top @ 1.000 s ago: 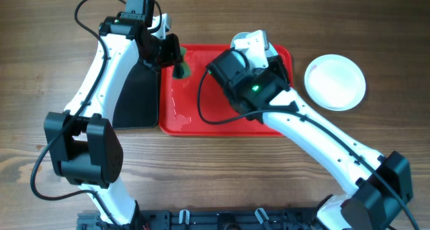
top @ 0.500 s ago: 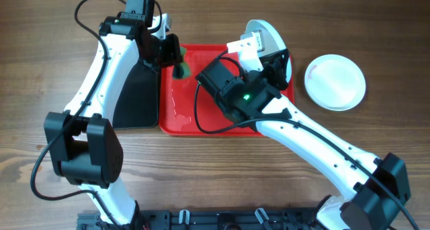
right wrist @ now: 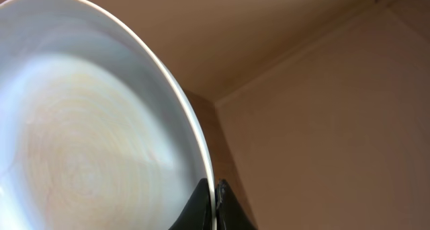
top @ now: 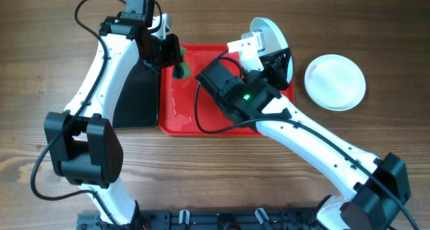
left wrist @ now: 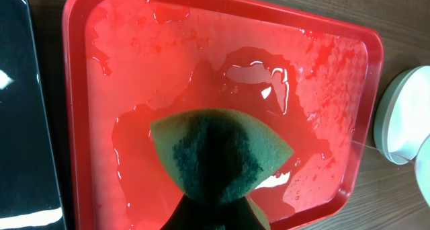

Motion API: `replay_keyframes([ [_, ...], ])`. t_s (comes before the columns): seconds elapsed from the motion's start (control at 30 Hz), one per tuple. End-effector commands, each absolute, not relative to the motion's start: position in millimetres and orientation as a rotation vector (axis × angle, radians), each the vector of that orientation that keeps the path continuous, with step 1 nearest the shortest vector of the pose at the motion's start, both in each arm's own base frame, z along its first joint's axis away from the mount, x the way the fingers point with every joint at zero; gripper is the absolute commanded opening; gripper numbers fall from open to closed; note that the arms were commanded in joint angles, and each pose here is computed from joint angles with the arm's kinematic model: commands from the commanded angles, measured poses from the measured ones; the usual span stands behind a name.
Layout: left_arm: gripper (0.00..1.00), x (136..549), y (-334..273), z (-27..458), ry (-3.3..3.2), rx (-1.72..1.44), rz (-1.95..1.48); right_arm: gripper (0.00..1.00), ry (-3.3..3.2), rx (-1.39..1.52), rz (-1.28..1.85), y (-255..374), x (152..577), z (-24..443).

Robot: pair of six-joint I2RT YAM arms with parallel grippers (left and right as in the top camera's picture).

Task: Clean dirty plates on tray and stack at the side
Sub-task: 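Lift the cleaned plate by its rim with the right gripper, carry right, then lower the plate onto the white plate stack and release it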

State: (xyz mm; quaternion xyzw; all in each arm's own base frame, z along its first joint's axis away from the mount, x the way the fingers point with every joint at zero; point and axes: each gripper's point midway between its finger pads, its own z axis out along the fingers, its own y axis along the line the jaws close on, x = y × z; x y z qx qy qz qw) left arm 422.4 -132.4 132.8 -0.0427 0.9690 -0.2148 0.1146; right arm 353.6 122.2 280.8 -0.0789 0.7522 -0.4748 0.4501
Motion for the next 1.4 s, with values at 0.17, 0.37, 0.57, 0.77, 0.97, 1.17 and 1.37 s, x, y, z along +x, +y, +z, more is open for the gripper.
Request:
replay_keyframes([
  [0.17, 0.04, 423.7, -131.6, 136.7, 2.83, -0.125, -0.623, 0.04, 2.287, -0.344, -0.613, 167.6, 356.4, 202.0],
  [0.37, 0.04, 422.9, -131.6, 136.6, 2.833, -0.126, -0.623, 0.04, 2.465, -0.301, -0.351, 156.3, 369.3, 180.4],
  [0.57, 0.04, 422.9, -131.5, 136.4, 2.833, -0.127, -0.622, 0.04, 2.393, -0.122, -0.309, 119.6, 374.8, 225.7],
  [0.77, 0.04, 422.9, -131.6, 136.4, 2.833, -0.127, -0.623, 0.04, 2.387, -0.061, -0.333, 99.8, 369.5, 236.1],
  [0.97, 0.04, 422.9, -131.5, 136.6, 2.833, -0.132, -0.623, 0.04, 2.513, 0.111, -0.026, 76.8, 377.9, 216.6],
  [1.17, 0.04, 422.9, -131.5, 136.4, 2.833, -0.132, -0.623, 0.04, 2.545, 0.412, 0.068, -3.7, 382.6, 207.0],
  [1.37, 0.04, 422.9, -131.5, 136.4, 2.833, -0.132, -0.623, 0.04, 2.555, 0.723, -0.056, -92.0, 364.2, 178.6],
])
